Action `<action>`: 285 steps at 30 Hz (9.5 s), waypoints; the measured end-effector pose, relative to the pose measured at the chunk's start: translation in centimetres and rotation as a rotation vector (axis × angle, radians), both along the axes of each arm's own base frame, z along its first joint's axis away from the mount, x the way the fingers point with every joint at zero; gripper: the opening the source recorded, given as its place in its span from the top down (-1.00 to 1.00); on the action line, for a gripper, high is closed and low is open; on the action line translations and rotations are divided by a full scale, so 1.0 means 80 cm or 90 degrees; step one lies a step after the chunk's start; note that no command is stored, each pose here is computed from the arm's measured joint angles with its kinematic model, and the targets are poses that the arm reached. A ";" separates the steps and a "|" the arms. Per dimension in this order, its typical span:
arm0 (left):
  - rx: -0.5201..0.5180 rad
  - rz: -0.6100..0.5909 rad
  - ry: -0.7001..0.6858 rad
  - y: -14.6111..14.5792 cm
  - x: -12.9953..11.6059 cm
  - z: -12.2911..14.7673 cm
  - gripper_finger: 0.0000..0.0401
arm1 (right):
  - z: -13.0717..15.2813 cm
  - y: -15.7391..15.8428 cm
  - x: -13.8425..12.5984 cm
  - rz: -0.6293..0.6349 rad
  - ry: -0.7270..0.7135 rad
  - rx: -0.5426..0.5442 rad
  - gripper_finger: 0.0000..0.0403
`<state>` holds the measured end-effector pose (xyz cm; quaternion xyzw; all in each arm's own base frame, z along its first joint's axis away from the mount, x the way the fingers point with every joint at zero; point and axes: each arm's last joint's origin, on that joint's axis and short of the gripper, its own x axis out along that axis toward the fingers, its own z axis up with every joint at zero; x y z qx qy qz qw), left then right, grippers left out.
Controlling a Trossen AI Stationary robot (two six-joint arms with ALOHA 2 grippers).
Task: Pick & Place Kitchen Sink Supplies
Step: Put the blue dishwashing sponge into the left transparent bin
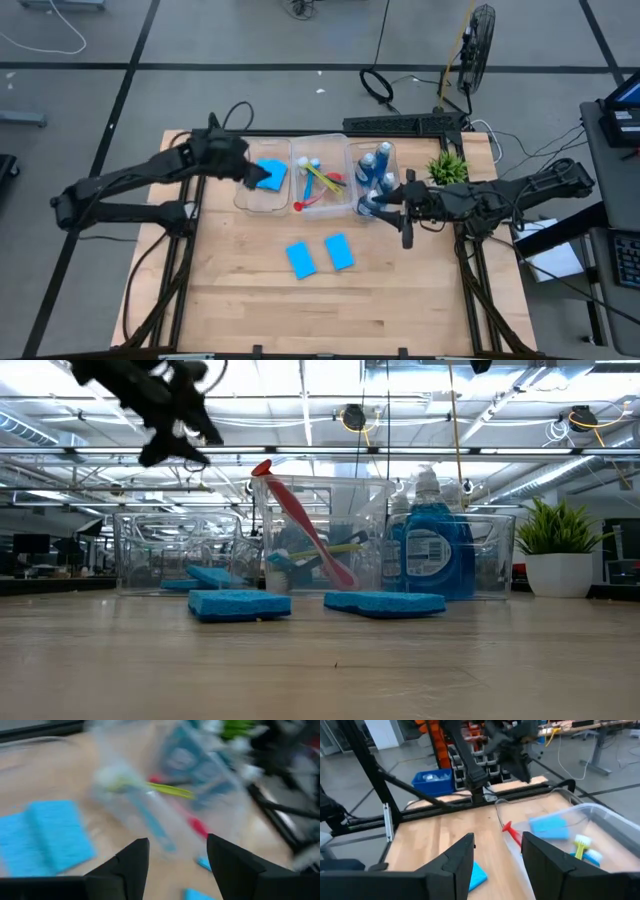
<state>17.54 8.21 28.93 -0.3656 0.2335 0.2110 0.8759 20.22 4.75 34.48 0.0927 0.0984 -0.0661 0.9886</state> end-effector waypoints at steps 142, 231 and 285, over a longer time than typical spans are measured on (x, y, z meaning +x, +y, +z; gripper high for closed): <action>0.170 -0.305 -0.069 -0.142 -0.013 0.027 0.07 | -0.238 0.049 0.144 -0.185 0.572 0.447 0.99; 0.385 -0.120 -0.331 -0.122 0.128 0.025 0.07 | -0.043 0.011 0.152 -0.341 -0.022 -0.287 1.00; 0.402 -0.011 -0.219 -0.087 0.120 0.017 0.96 | -0.048 0.023 0.152 -0.254 -0.024 -0.265 0.60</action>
